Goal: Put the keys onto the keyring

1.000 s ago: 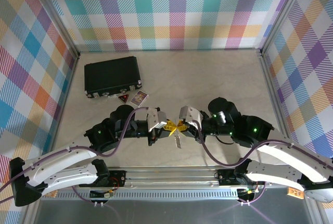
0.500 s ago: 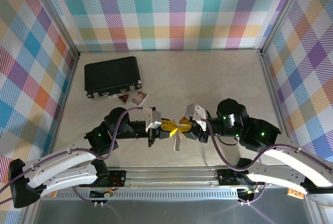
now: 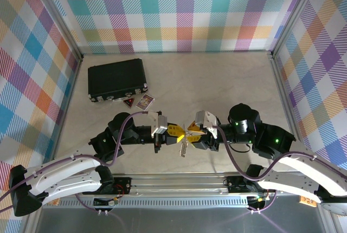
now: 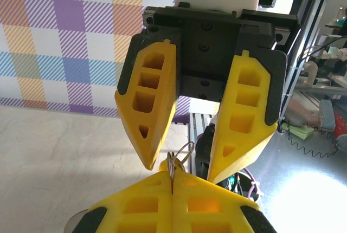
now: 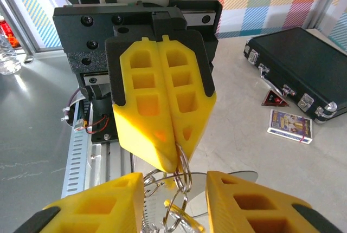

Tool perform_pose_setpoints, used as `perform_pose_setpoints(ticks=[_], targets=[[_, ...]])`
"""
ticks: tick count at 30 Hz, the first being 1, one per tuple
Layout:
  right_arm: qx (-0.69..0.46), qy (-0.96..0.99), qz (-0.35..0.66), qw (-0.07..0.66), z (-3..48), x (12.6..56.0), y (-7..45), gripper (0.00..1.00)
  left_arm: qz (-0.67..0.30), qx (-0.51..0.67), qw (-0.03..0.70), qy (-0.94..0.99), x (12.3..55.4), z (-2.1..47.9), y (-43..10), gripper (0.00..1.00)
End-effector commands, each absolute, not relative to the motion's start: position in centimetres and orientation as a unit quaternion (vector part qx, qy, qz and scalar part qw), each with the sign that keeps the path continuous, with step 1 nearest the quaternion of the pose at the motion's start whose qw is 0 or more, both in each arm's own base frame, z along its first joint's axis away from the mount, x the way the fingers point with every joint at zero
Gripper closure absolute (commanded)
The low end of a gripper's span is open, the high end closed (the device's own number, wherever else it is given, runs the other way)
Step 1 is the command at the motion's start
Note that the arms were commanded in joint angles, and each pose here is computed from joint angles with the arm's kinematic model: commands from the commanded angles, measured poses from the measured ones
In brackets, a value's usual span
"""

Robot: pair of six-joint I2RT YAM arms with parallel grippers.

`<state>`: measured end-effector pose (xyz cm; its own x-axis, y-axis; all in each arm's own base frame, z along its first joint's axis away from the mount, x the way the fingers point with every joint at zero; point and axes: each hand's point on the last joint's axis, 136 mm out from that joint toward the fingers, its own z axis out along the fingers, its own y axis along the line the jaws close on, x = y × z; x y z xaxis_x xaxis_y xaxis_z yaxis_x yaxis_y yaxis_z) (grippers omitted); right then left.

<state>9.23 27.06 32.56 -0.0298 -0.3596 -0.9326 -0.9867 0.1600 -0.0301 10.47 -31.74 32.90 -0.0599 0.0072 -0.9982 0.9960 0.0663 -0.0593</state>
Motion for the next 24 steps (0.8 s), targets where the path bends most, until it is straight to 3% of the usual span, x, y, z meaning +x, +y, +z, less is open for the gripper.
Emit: perform_pose_setpoints(ticks=[1, 16, 24], targets=[[-0.543, 0.613, 0.366, 0.442, 33.4, 8.7, 26.8, 0.68, -0.504, 0.472, 0.524, 0.499, 9.8, 35.4, -31.5, 1.0], [-0.533, 0.605, 0.372, 0.46, 33.7, 9.1, 27.3, 1.0, -0.523, 0.472, 0.518, 0.485, 9.2, 36.1, -31.6, 1.0], [-0.547, 0.609, 0.354, 0.452, 33.1, 9.1, 27.0, 1.0, -0.478, 0.478, 0.524, 0.518, 10.4, 35.2, -31.3, 1.0]])
